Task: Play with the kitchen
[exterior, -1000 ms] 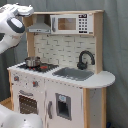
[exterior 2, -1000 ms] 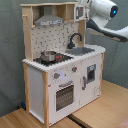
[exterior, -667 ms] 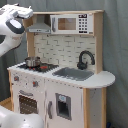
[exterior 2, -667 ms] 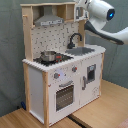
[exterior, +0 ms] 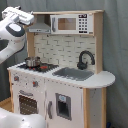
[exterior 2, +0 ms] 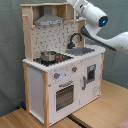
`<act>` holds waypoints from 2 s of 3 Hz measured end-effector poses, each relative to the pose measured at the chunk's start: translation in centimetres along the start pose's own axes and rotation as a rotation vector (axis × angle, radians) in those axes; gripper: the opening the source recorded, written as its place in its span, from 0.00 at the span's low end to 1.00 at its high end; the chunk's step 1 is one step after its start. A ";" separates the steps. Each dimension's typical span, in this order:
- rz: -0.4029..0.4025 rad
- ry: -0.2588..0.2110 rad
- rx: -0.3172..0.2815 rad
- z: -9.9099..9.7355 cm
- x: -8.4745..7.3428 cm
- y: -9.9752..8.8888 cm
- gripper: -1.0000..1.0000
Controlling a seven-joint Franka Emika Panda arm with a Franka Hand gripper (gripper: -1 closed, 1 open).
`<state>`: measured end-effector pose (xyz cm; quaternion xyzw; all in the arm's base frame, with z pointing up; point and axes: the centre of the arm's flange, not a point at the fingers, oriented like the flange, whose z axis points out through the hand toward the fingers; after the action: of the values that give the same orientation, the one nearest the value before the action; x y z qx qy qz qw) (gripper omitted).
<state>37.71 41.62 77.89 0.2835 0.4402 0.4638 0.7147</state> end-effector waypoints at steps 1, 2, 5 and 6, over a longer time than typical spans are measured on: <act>0.043 -0.033 -0.005 0.2 0.7 -0.7 1.00; 0.088 -0.067 -0.007 0.3 1.3 -1.4 1.00; 0.294 -0.190 0.005 0.6 4.2 -3.1 1.00; 0.381 -0.237 0.012 0.6 5.3 -3.4 1.00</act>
<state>40.63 45.04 73.41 0.4181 0.2945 0.5513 0.6592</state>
